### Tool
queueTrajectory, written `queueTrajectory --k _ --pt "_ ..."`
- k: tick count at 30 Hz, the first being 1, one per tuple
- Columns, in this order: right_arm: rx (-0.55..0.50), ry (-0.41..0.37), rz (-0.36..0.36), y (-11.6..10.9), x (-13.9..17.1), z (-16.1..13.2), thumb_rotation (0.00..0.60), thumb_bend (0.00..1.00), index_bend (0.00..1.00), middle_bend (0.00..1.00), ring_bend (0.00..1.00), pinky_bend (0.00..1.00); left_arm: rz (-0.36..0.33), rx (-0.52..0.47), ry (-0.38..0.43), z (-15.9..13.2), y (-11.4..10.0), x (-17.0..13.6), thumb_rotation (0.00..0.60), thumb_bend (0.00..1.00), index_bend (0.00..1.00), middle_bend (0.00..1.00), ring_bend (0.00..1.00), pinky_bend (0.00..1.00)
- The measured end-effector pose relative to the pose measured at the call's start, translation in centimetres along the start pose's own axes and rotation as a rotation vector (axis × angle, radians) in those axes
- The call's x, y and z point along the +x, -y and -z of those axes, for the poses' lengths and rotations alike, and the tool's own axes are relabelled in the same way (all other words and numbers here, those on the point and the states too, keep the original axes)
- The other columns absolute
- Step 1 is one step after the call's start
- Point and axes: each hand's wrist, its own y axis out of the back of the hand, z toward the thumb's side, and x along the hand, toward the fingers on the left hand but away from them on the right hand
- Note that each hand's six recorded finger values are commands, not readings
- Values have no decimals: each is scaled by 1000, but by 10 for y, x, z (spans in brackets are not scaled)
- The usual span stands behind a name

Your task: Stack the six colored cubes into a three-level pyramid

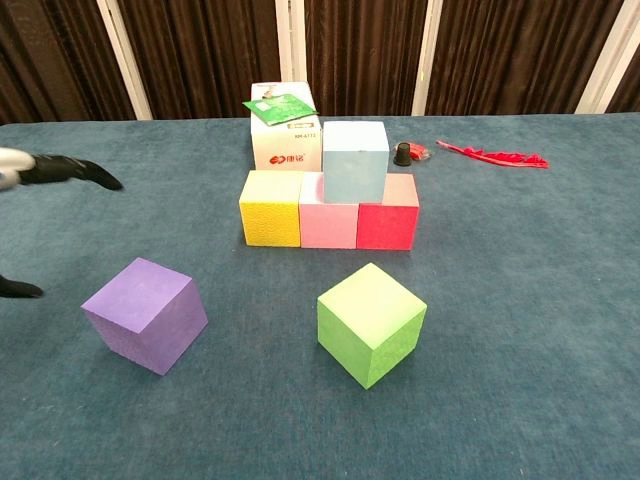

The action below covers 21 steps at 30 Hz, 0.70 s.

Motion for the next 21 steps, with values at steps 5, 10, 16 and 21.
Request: queueTrajectory --k 5,10,16,21 --pt "5 4 24 -3 4 -3 600 241 0 48 0 0 34 -28 58 -15 11 18 600 212 110 41 0 0" --pt "8 17 10 -3 4 1 600 241 0 47 0 0 42 -29 101 -30 17 25 600 212 111 54 0 0" --pt "-2 30 -5 -8 5 5 600 241 0 47 0 0 41 -24 129 -42 20 26 600 212 129 87 0 0" --pt "-7 38 -23 -6 6 6 600 241 0 47 0 0 45 -21 141 -47 20 23 600 212 140 95 0 0"
